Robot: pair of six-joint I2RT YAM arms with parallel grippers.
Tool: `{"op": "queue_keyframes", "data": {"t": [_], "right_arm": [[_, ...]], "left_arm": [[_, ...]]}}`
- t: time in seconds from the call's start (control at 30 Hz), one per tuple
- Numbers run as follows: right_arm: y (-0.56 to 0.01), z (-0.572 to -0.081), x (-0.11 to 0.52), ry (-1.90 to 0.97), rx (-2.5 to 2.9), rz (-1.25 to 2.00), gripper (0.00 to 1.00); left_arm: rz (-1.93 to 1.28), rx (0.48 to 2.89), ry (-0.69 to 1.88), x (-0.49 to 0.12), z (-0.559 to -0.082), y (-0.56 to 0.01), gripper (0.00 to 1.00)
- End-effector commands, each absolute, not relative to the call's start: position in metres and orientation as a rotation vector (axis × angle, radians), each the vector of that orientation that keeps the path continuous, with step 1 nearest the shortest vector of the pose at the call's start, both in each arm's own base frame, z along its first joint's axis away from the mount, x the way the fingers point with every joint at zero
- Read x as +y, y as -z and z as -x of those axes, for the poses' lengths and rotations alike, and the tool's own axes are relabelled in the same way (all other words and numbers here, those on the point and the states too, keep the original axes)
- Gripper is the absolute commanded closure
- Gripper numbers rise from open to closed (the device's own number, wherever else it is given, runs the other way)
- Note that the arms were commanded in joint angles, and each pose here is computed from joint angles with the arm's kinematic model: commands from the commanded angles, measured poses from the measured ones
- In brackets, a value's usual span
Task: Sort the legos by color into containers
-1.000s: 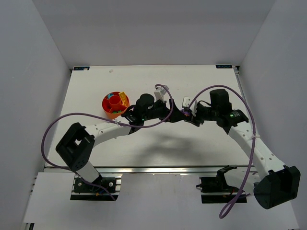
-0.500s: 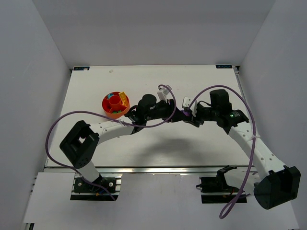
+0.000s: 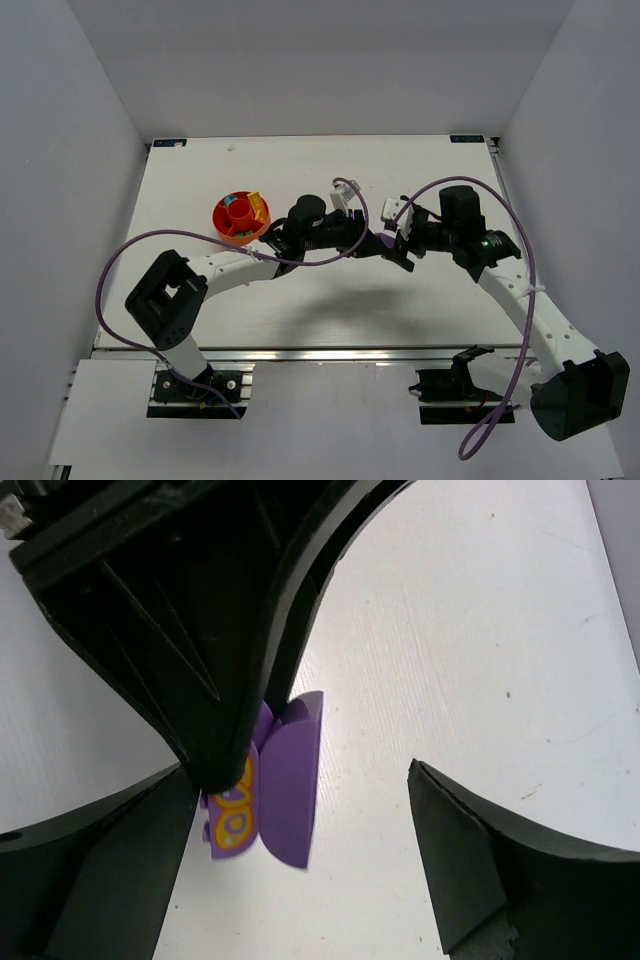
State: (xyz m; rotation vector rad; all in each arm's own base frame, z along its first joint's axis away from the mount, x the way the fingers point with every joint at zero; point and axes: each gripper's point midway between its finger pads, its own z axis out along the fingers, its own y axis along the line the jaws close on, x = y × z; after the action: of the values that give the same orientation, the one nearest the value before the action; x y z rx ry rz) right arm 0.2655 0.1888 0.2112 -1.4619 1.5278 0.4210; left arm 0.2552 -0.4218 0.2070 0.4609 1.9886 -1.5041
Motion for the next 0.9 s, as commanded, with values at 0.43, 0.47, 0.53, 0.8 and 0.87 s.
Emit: {"op": "queue_keyframes", "data": {"t": [0.43,0.47,0.53,0.8,0.87], "right_arm": [[-0.231,-0.192,0.206,-0.827,1.340,1.661,0.11],[-0.228,-0.193,0.208,-0.849,1.329,1.689,0.11],[-0.220,-0.184,0.215,-0.979,1.342,1.700,0.11],[-0.234,-0.209,0.243,-0.952,1.368,1.596,0.11],[-0.239,-0.212,0.251,-0.928,1.343,1.596,0.11]], "left_arm": [[-1.141,1.756,0.886,-0.341,-0.252,-0.208,0.92],[-1.219,1.664,0.903,-0.342,-0.243,-0.213,0.92],[-1.293,1.568,0.916,-0.335,-0.227,-0.214,0.93],[-1.456,1.389,0.912,-0.329,-0.202,-0.213,0.93],[-1.471,1.384,0.907,-0.330,-0.200,-0.210,0.93]]}}
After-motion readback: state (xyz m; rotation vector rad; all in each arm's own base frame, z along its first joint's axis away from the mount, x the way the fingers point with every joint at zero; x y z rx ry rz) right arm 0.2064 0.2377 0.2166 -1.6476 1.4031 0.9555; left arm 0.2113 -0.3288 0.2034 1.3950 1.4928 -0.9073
